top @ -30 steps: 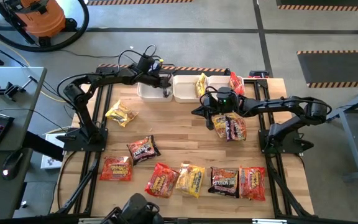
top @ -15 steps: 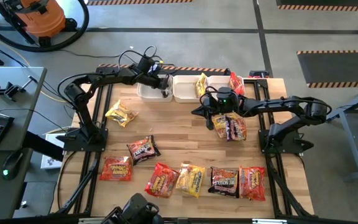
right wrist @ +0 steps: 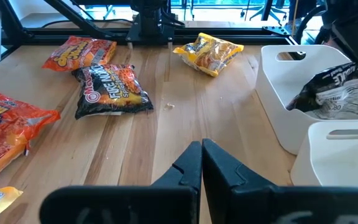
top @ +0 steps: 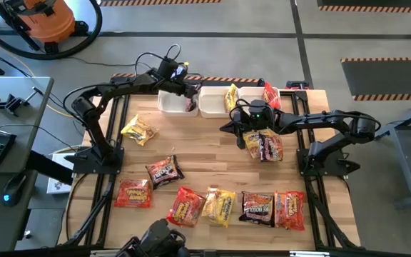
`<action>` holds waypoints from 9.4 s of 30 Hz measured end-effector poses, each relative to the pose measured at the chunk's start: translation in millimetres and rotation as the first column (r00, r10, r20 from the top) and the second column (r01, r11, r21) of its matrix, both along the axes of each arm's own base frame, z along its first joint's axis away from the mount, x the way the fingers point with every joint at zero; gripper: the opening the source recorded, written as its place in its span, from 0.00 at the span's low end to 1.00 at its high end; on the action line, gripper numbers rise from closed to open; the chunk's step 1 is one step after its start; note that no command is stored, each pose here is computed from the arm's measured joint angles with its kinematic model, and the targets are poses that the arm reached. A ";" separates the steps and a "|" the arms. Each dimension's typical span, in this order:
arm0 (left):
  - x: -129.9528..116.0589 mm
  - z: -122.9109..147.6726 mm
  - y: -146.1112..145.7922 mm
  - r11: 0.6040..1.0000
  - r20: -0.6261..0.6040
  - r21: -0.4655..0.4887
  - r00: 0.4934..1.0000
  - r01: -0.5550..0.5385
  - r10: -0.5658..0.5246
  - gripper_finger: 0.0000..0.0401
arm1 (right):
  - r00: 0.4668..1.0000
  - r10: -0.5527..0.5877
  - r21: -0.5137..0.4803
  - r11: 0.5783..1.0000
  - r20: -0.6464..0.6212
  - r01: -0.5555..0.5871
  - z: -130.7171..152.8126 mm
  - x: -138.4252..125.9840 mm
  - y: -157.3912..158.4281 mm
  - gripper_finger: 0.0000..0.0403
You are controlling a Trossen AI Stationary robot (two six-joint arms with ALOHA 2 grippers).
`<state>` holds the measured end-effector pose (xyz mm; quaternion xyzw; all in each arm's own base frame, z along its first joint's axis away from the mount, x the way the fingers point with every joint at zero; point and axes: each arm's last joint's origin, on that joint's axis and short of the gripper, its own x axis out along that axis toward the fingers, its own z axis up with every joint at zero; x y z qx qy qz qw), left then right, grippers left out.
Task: Sort Maruchan noodles
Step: Put the black noodle into the left white bin, then put the yellow noodle into the center white bin
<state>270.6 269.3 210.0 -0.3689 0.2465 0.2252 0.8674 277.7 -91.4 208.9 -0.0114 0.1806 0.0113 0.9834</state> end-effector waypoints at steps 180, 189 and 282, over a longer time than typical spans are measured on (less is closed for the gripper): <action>-34.5 -63.3 -234.3 0.649 0.150 0.653 0.773 0.391 -0.616 0.00 | 0.670 -0.384 -0.007 0.870 -0.635 0.493 -20.2 -15.9 60.8 0.10; -12.4 -82.3 -230.1 0.660 0.126 0.623 0.779 0.419 -0.614 0.00 | 0.166 -0.463 -0.229 0.680 -0.871 0.696 -12.8 -56.8 55.1 0.12; 128.8 -121.8 -208.2 0.219 -0.296 0.803 0.690 0.554 -0.661 0.01 | 0.775 -0.132 0.137 0.953 -0.618 0.271 -2.3 -16.9 69.7 0.44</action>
